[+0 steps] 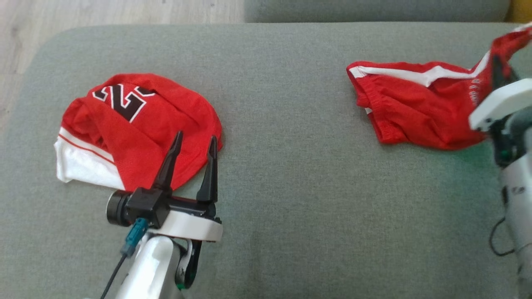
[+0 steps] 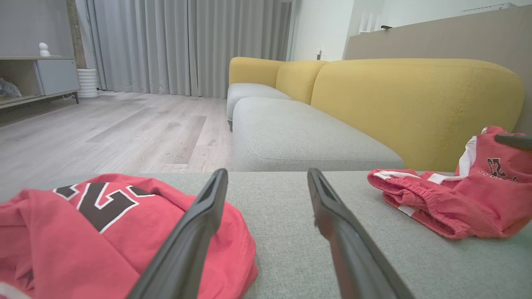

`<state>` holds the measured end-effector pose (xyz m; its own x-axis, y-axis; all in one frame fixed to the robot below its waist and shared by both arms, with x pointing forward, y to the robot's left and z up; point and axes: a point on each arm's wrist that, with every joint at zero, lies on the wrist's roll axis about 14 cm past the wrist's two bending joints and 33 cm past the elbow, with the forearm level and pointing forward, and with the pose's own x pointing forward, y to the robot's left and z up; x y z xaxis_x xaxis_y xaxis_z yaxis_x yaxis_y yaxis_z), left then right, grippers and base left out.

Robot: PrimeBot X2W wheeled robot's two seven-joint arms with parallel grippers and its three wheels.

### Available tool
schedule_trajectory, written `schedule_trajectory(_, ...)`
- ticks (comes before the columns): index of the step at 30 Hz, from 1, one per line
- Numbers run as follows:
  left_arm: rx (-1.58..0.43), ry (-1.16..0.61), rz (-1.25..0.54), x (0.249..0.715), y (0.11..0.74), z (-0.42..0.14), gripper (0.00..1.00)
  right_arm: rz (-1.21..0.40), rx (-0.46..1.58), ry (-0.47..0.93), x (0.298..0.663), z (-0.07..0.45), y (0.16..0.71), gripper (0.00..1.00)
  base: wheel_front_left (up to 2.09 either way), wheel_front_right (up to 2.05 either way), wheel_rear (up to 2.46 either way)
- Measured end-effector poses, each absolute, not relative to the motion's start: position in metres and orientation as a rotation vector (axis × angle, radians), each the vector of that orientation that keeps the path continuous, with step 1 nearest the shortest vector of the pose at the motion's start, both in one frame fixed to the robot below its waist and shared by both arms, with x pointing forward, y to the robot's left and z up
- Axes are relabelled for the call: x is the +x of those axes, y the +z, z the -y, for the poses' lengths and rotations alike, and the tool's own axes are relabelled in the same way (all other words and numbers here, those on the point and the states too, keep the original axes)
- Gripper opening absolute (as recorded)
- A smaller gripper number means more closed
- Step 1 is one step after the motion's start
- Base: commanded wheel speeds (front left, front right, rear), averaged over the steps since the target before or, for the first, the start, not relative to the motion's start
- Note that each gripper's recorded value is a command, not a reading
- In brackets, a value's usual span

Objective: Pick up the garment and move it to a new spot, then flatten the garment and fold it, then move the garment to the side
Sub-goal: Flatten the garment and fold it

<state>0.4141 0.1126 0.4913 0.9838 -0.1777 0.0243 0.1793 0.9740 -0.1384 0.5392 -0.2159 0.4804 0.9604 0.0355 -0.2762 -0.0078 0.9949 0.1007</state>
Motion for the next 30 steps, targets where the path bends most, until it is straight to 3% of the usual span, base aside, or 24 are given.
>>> schedule_trajectory(19,-0.131,-0.094,-0.007,0.396,0.485,-0.140,1.00,-0.311,0.073,0.425,0.527,0.074,0.475,0.00,0.00,0.00,0.00)
schedule_trajectory(30,-0.135,-0.068,-0.021,0.395,0.481,-0.146,1.00,-0.441,-0.064,0.539,0.507,0.057,0.435,0.00,0.00,0.00,0.00)
